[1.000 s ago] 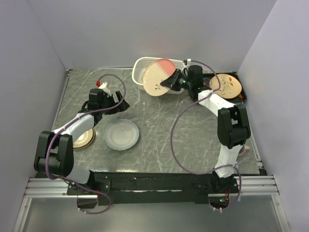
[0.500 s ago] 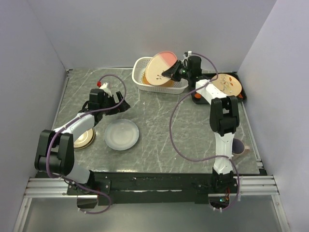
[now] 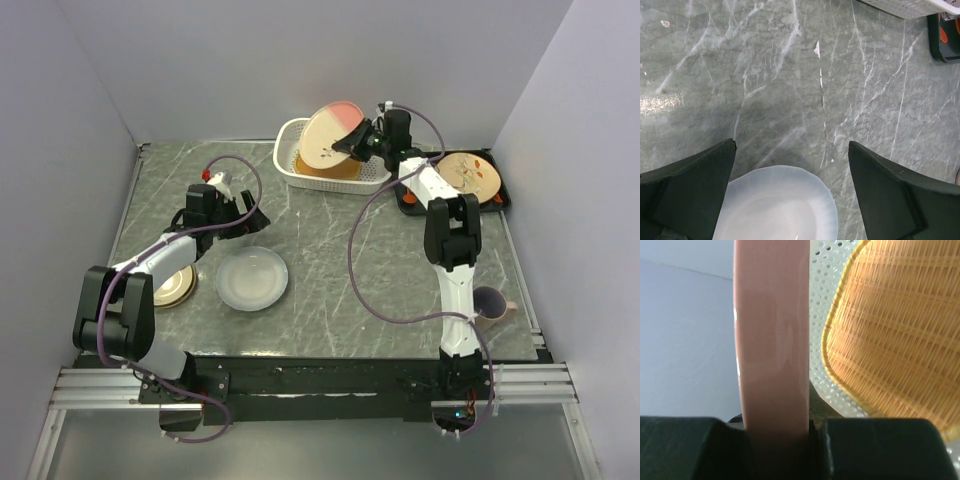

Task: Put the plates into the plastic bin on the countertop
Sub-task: Place the plate in the plastic bin.

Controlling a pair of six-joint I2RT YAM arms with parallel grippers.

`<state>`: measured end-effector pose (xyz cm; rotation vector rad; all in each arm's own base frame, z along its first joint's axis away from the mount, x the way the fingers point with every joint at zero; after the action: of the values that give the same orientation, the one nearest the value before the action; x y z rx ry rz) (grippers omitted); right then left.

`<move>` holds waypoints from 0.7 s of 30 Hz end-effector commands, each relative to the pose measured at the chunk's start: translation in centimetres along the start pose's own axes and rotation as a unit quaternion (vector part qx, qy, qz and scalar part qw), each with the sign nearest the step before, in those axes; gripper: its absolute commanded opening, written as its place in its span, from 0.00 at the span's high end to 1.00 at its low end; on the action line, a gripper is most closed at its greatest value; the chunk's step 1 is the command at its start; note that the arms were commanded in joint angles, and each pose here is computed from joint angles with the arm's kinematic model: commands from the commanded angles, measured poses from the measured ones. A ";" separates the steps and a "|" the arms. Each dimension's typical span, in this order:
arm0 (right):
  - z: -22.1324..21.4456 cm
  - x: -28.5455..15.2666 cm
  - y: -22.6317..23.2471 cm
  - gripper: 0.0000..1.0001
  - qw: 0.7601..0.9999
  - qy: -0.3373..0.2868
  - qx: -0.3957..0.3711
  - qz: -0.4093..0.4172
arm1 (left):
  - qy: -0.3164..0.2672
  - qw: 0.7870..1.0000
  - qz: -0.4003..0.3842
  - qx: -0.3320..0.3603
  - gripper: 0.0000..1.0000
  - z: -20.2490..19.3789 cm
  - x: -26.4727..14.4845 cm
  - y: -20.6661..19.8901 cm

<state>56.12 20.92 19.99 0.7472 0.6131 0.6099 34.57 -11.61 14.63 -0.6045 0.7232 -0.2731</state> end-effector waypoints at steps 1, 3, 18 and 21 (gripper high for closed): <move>5.1 -1.0 4.8 1.00 0.993 -0.072 -0.053 0.074 | -0.008 1.000 -0.023 0.013 0.01 0.8 0.2 -0.7; 5.5 -0.9 5.1 1.00 0.993 -0.076 -0.054 0.076 | -0.008 1.000 -0.025 0.013 0.01 0.8 0.2 -0.8; 4.0 1.5 1.9 1.00 0.996 -0.063 -0.021 0.062 | -0.008 1.000 -0.016 0.015 0.01 0.7 0.3 -0.4; 3.7 1.8 1.2 1.00 0.996 -0.060 -0.015 0.057 | -0.008 1.000 -0.015 0.014 0.01 0.7 0.3 -0.4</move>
<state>58.22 21.21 16.92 0.8048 0.6557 0.5670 34.53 -11.70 14.37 -0.6036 0.7337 -0.2812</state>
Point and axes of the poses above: each gripper's point midway between its finger pads, its own x axis out along the fingers, its own y axis along the line the jaws close on, z = x × y, the point moved 6 cm from there along -x, back along the fingers, and after that the axes turned 8 degrees about -x, right-handed, at the moved point
